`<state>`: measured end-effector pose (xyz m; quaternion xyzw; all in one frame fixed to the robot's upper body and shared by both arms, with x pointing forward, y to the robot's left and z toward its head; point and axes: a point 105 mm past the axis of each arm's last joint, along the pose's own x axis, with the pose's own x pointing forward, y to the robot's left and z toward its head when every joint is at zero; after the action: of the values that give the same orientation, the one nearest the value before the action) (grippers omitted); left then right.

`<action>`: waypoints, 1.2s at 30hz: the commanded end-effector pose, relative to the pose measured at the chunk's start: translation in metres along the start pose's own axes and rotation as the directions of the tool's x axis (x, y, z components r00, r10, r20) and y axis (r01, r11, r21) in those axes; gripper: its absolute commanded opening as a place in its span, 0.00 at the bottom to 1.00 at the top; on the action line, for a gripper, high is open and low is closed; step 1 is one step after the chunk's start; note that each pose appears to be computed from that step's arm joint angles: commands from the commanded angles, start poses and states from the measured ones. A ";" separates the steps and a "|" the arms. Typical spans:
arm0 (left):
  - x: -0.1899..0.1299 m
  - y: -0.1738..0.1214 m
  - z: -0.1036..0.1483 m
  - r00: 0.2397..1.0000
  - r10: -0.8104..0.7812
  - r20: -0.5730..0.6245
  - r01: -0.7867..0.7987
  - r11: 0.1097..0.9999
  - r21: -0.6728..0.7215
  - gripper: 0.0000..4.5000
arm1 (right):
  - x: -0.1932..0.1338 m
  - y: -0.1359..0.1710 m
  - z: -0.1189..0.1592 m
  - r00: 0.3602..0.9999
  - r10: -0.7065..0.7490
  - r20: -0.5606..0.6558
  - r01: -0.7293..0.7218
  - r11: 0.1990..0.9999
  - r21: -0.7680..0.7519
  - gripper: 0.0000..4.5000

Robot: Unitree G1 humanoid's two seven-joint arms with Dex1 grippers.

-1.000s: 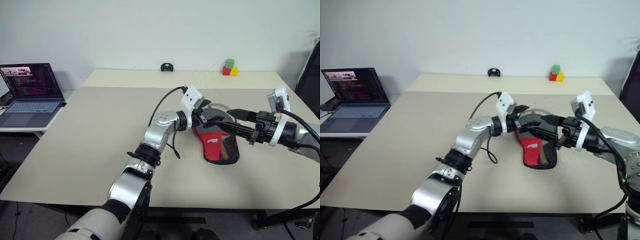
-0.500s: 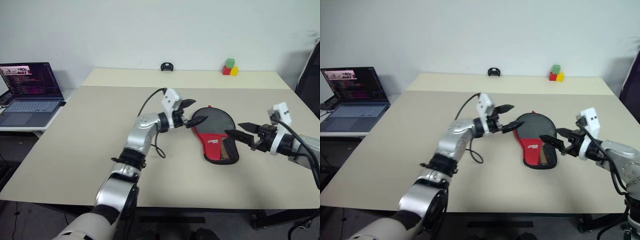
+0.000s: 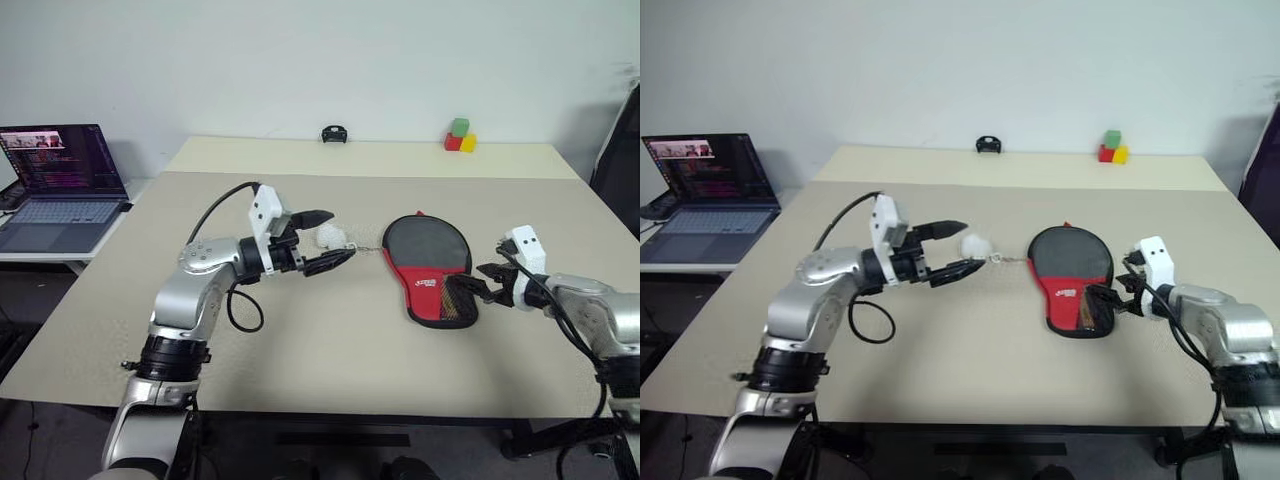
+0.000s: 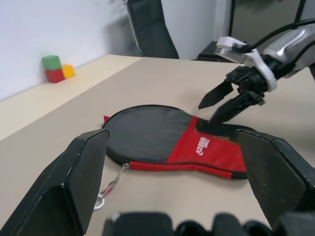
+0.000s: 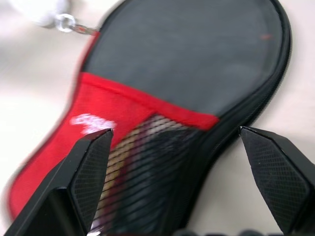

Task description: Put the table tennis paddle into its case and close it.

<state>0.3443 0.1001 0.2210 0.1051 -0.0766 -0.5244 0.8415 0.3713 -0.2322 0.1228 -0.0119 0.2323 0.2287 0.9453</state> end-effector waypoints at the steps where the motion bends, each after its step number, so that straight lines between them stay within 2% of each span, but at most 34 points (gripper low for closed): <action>1: -0.004 0.002 0.017 0.999 0.022 0.037 -0.024 0.998 0.049 1.00 | 0.004 -0.003 0.010 0.999 0.026 0.021 -0.025 0.999 -0.027 1.00; 13: -0.003 0.004 0.018 0.999 0.041 0.037 -0.043 0.998 0.055 1.00 | 0.020 -0.011 -0.011 0.993 0.055 -0.104 -0.059 0.998 -0.034 1.00; 19: -0.006 0.003 0.017 0.999 0.044 0.031 -0.045 0.997 0.058 1.00 | 0.023 -0.017 -0.013 0.994 0.021 -0.110 -0.024 0.999 -0.031 1.00; 24: -0.007 0.004 0.016 0.998 0.049 0.025 -0.051 0.997 0.061 1.00 | 0.027 -0.008 -0.020 0.989 0.070 -0.132 -0.068 0.998 0.020 1.00; 27: -0.007 0.004 0.015 0.999 0.048 0.022 -0.049 0.997 0.062 1.00 | 0.033 0.002 -0.023 0.985 0.105 -0.138 -0.098 0.994 0.057 0.88; 36: -0.015 0.002 0.005 0.999 0.044 -0.015 -0.043 0.998 0.051 1.00 | 0.043 0.023 -0.029 0.974 0.166 -0.156 -0.152 0.984 0.097 0.23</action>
<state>0.3454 0.1141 0.2129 0.1148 -0.0589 -0.4985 0.8572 0.3906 -0.2054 0.0978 0.0149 0.2865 0.2827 0.9153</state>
